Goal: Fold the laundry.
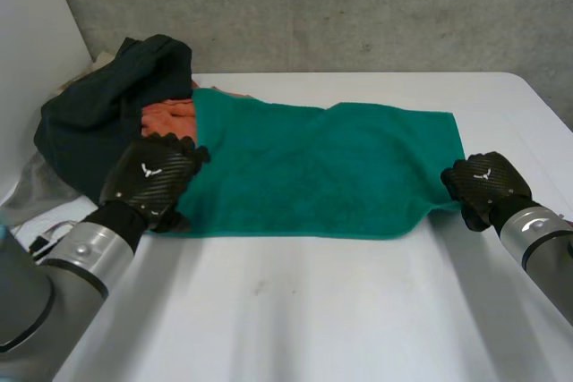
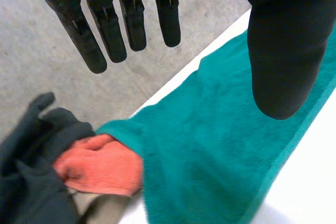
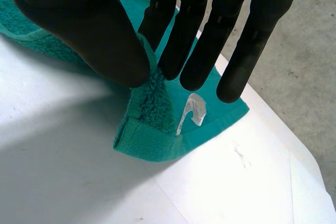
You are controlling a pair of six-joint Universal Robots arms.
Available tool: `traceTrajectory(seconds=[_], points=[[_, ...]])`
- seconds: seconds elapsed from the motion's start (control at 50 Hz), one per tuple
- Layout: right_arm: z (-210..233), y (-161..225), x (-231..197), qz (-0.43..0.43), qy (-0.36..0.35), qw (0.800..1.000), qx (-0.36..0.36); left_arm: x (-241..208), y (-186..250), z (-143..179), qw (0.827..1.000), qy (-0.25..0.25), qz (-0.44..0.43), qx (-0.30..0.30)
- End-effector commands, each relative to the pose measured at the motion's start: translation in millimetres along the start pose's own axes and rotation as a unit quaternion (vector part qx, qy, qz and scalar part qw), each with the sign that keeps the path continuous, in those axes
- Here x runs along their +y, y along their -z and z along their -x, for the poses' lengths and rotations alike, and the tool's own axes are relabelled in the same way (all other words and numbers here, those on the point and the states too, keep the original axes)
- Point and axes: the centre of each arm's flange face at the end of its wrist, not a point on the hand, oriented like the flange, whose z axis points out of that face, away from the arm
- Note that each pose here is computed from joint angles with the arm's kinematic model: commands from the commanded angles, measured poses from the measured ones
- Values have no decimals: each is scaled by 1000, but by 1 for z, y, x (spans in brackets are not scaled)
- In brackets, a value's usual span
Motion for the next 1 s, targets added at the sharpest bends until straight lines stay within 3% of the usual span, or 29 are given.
traceTrajectory(seconds=[0.02,0.24,0.48,0.9,1.0], points=[[-1,1,0,5,-3,1000,-1,36,-28,-1,998,14,57,-7],[-11,0,3,19,-9,1000,5,80,-49,41,989,-37,132,-56],[-13,-2,3,18,-9,1000,7,99,-57,51,985,-51,155,-60],[-15,-2,1,18,-2,1000,9,104,-75,43,991,-45,127,-9],[-20,11,-13,29,20,999,-1,66,-61,51,993,-58,100,-24]])
